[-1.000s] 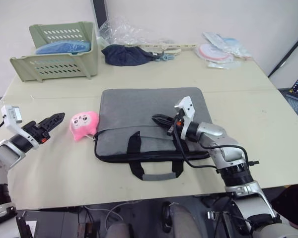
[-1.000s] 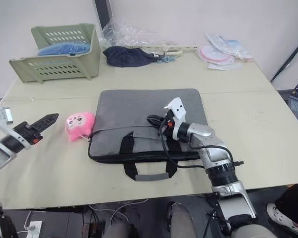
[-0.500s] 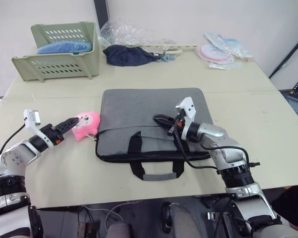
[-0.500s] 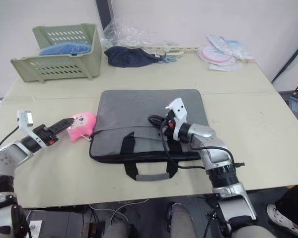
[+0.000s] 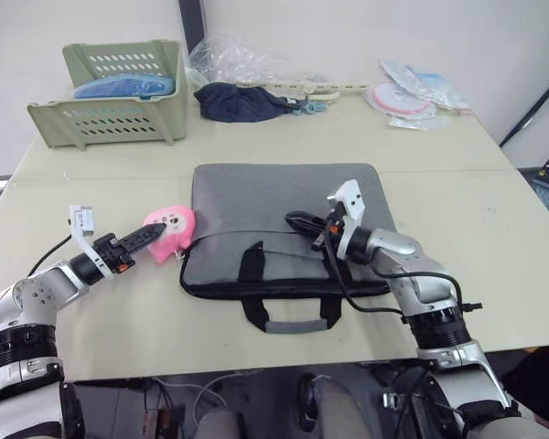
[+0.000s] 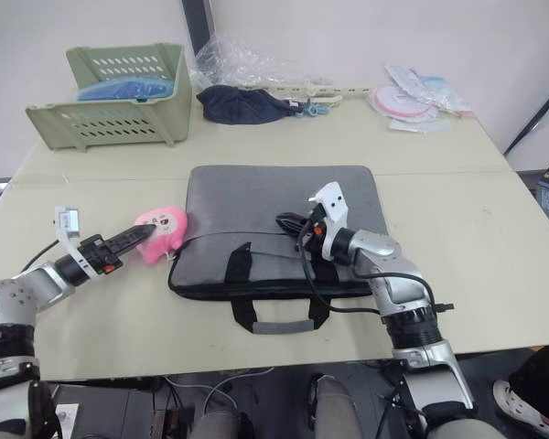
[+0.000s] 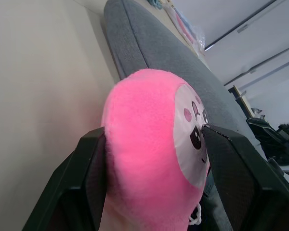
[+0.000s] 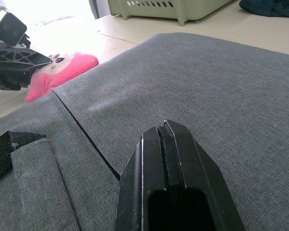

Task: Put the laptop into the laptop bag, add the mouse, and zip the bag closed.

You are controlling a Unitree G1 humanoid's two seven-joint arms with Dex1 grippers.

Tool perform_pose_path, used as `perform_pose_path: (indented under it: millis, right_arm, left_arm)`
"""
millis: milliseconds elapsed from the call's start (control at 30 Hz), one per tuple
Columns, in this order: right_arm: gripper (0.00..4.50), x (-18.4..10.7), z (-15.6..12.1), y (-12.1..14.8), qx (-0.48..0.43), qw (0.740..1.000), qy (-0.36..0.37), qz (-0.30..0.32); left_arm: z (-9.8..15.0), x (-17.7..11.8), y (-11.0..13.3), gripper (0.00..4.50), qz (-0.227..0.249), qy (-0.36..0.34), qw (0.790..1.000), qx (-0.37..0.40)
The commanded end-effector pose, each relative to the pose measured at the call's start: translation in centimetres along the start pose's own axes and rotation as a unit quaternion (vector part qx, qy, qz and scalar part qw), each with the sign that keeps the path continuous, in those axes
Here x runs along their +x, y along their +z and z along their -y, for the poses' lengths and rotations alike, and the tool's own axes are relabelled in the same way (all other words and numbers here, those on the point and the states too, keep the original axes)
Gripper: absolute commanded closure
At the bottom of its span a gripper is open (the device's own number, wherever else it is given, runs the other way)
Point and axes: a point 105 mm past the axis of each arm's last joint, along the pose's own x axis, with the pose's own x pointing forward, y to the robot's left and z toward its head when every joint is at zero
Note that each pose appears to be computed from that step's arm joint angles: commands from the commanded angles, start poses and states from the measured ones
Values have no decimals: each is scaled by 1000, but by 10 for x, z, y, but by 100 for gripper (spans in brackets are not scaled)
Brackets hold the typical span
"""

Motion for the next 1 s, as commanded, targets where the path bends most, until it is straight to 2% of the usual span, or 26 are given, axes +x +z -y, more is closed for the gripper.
perform_pose_path:
  millis: [33,167,267,433,767,1000]
  right_arm:
    - [447,-7,4,-47,44,995,-26,-81]
    - [447,-7,4,-48,43,995,-27,-81]
    - [450,-7,4,-48,42,995,-27,-82]
    - [450,-7,4,-49,42,995,-27,-84]
    - [450,-5,3,-51,44,995,-27,-85]
    - [450,-7,2,-55,48,994,-27,-90]
  left_arm:
    - [13,2,5,139,4,-31,999,8]
    - [14,2,6,139,9,-31,999,0]
    - [9,0,11,210,23,-14,1000,1]
    - [10,-4,10,448,21,-20,1000,1]
    - [16,-21,-1,448,-13,-18,1000,-1]
    - [17,-53,-2,448,-30,9,999,-2]
